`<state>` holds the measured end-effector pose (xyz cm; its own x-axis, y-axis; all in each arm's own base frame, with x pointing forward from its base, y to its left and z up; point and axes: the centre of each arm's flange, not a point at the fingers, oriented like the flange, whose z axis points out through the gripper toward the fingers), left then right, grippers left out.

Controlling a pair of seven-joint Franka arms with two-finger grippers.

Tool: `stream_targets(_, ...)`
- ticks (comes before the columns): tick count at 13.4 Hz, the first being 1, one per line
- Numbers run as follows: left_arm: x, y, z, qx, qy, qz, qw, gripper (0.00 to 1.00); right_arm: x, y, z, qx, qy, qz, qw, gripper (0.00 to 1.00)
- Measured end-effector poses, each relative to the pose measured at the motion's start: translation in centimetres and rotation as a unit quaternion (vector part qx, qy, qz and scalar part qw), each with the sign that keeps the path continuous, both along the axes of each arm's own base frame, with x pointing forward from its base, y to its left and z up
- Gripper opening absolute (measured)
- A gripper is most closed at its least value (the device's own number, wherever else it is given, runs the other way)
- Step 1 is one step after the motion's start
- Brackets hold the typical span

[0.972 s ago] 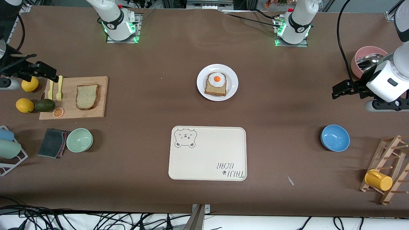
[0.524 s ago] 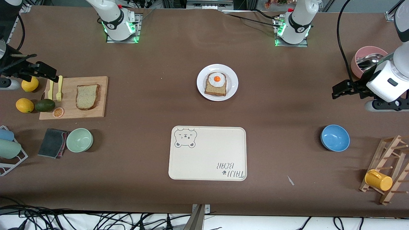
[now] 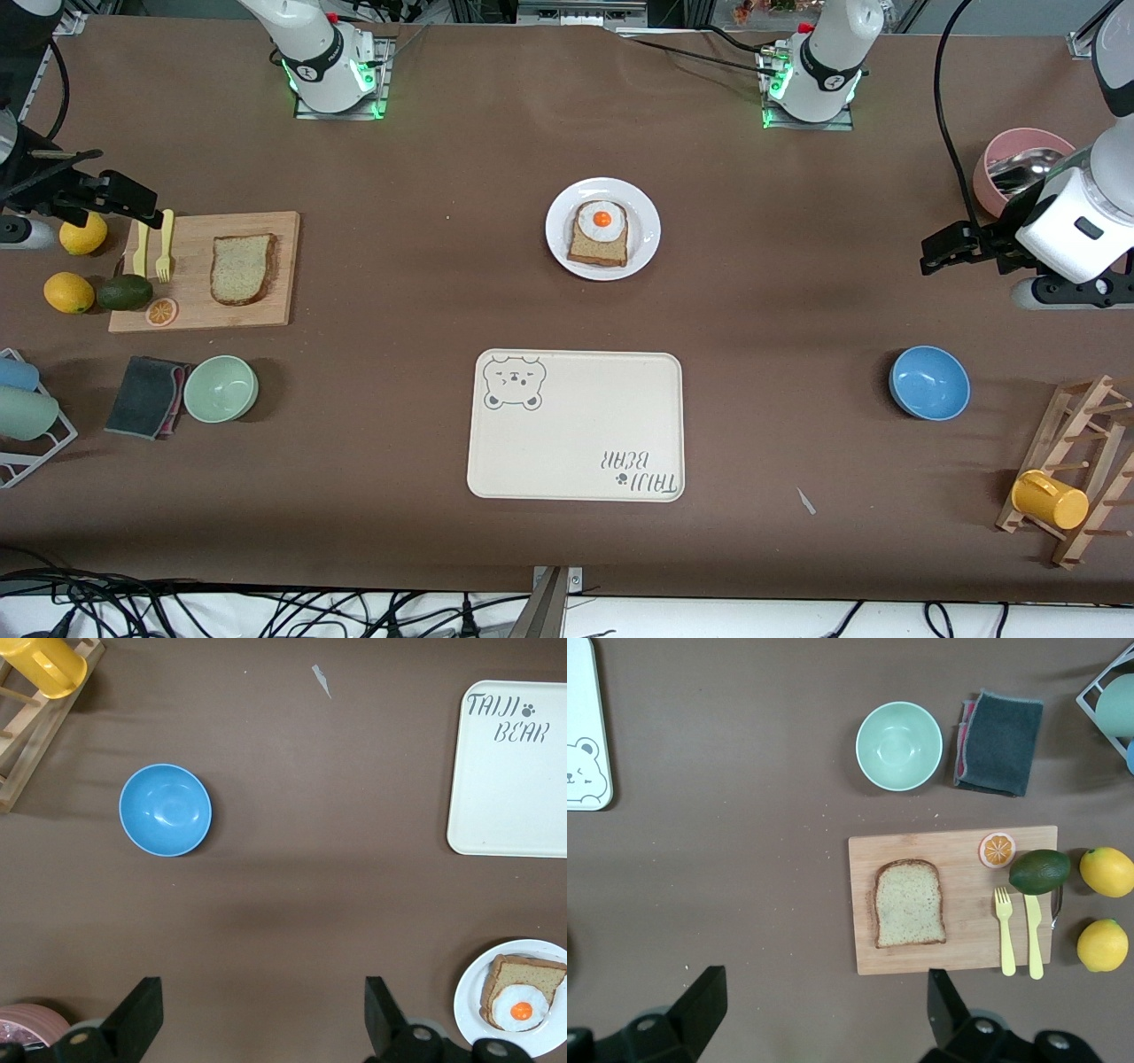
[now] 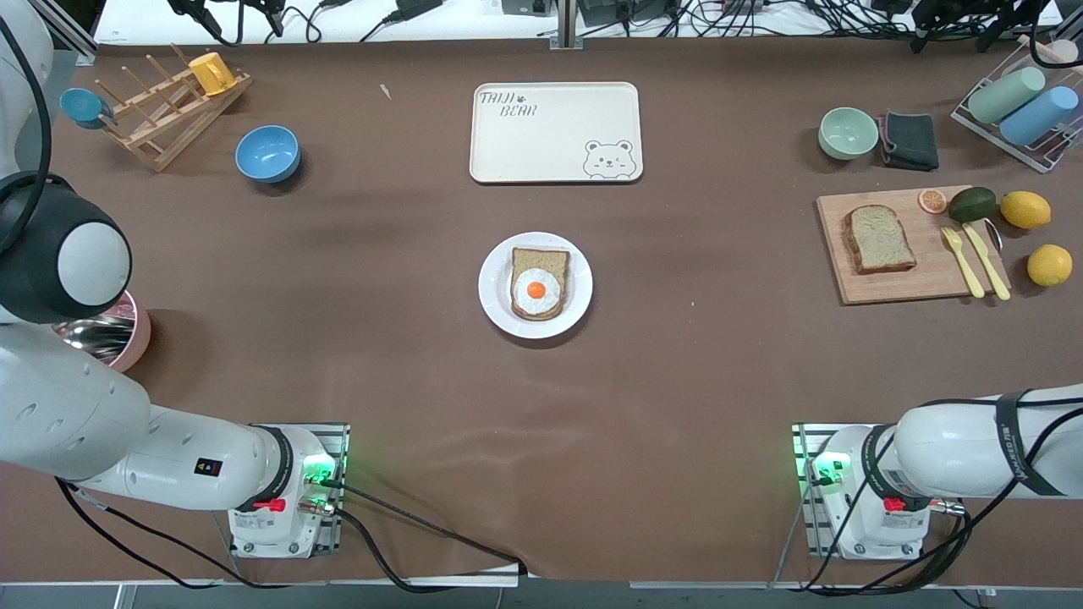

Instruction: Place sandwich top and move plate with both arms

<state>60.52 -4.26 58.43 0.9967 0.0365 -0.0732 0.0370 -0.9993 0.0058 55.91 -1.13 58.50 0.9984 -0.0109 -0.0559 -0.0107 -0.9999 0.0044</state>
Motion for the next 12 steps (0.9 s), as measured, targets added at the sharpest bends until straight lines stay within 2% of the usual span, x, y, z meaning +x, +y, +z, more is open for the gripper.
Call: stream_targets(12, 0.00, 0.00, 0.00, 0.000, 0.000, 0.000, 1.000, 1.00, 0.00, 0.23, -0.01, 0.000, 0.000, 0.001, 1.000, 1.00)
